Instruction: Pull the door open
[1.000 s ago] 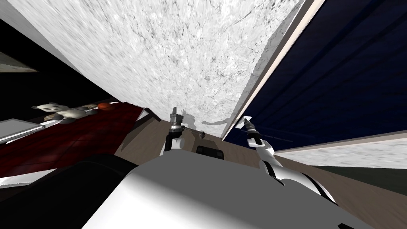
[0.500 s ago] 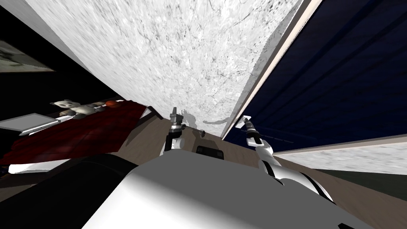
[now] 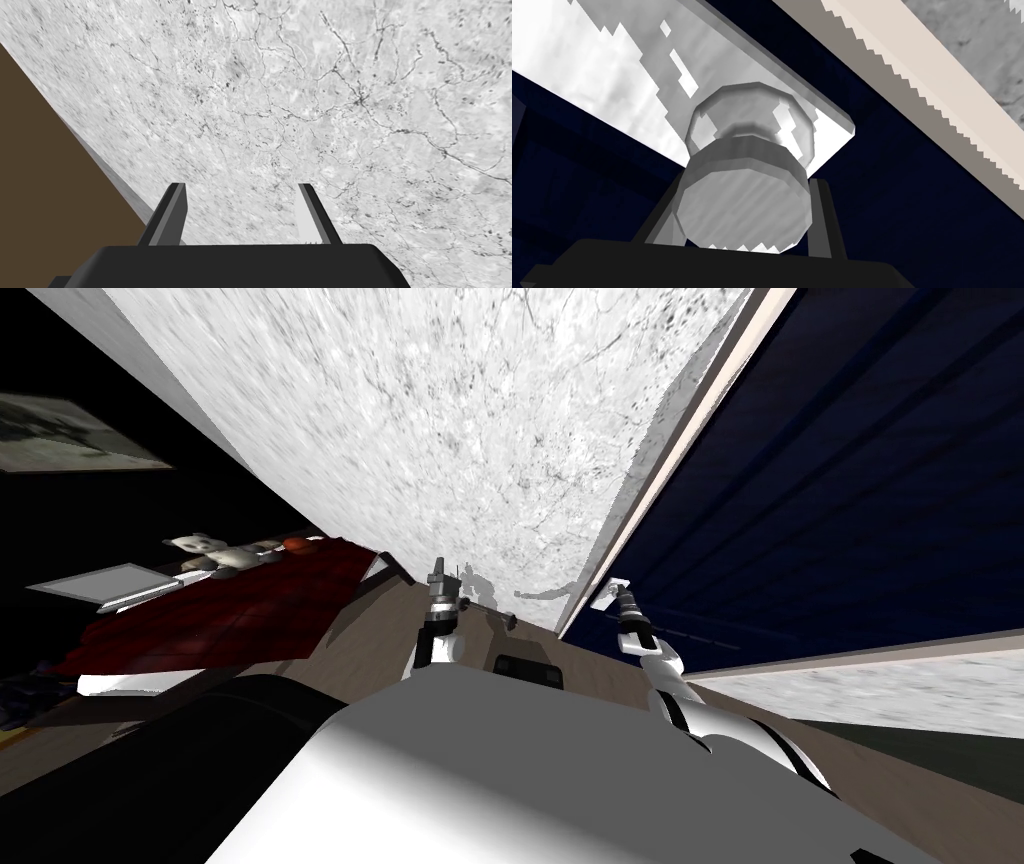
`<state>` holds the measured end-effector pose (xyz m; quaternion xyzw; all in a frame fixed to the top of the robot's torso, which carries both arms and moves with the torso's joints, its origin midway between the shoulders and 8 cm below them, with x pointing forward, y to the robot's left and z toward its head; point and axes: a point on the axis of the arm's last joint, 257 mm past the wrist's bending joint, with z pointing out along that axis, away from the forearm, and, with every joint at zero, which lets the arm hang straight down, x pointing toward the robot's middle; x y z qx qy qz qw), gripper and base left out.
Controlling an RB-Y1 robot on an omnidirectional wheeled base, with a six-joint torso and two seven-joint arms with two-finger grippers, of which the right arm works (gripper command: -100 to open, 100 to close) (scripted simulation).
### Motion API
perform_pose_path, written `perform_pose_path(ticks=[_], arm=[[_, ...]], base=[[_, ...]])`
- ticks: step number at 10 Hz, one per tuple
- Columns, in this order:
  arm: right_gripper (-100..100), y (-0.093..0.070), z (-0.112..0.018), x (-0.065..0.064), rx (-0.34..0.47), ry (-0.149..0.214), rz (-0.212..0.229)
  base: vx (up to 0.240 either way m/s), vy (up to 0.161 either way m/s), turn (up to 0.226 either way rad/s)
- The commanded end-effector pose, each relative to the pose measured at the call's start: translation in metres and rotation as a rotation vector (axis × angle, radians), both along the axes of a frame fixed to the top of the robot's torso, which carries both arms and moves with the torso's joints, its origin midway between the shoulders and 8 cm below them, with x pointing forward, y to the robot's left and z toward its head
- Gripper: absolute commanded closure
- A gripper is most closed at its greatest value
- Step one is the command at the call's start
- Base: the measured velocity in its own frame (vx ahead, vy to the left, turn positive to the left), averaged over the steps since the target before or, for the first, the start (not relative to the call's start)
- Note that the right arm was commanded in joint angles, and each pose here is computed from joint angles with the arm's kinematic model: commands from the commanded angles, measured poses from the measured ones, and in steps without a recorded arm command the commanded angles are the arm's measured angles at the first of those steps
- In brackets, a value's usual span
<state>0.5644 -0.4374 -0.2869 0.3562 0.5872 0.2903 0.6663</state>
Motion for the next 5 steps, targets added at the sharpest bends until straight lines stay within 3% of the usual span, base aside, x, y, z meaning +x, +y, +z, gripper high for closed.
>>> perform_pose_path(ticks=[1, 4, 5], arm=[[100, -0.0046, 0.0033, -0.0003, 0.072, -0.018, -0.012], [100, -0.0040, 0.0044, 0.0013, 0.192, -0.042, -0.022], [100, -0.0040, 0.0044, 0.0013, 0.198, -0.043, -0.021]], base=[[-0.043, -0.031, 0.074], [-0.064, -0.053, 0.084], [-0.051, -0.033, 0.044]])
